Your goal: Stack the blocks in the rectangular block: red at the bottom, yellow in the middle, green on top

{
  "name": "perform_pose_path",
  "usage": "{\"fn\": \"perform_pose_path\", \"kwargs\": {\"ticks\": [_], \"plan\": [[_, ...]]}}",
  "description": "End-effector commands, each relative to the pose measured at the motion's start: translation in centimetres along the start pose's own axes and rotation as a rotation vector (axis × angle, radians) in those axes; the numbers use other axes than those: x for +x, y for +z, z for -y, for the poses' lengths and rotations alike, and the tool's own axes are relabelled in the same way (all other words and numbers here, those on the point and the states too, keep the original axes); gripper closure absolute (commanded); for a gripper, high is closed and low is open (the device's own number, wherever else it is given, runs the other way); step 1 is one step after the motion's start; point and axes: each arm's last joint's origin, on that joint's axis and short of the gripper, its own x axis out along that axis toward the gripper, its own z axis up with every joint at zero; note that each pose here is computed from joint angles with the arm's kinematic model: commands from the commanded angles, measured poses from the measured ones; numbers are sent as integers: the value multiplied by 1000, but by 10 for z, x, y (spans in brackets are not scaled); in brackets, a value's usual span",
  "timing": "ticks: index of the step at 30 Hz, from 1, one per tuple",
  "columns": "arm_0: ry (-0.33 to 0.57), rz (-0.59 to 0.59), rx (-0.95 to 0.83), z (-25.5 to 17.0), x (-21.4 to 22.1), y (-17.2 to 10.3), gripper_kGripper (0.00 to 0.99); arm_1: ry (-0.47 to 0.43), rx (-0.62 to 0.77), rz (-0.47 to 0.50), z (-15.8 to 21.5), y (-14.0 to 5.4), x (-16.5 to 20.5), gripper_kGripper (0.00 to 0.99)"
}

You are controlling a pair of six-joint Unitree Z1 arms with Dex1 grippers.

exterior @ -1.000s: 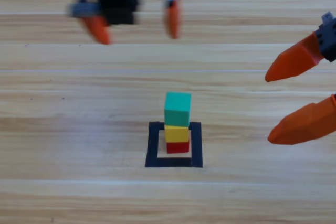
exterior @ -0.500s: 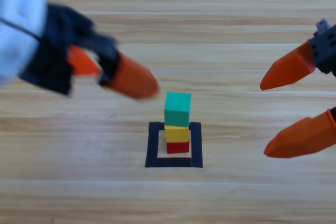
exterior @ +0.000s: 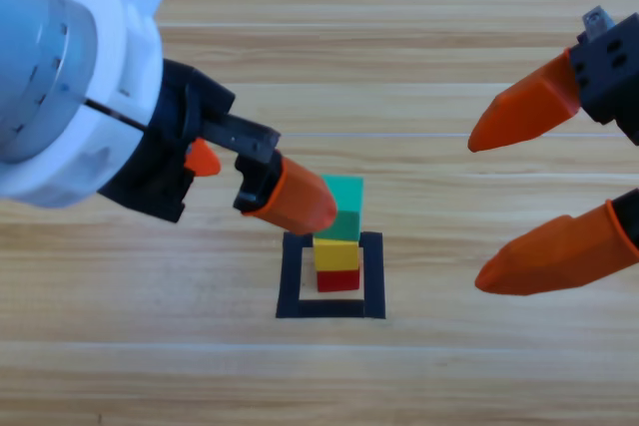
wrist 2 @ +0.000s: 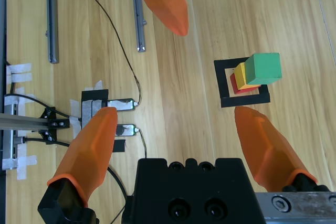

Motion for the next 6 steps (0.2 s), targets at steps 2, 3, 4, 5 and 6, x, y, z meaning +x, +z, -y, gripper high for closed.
{"fn": "perform_pose_path", "kwargs": {"ticks": [2, 3, 4, 5, 6], "plan": [[20, -26, 6, 2, 7, -9, 0, 15, -1, -67, 2, -3, 26, 5], [21, -27, 3, 2, 7, -10, 0, 15, 2, -69, 2, -3, 26, 5], [21, -27, 1, 2, 6, -10, 0, 17, 1, -70, 2, -4, 26, 5], [22, -26, 1, 1, 6, -10, 0, 15, 1, -71, 2, -4, 27, 5], [24, -26, -1, 1, 5, -11, 0, 13, 0, -73, 2, -4, 27, 5]]}}
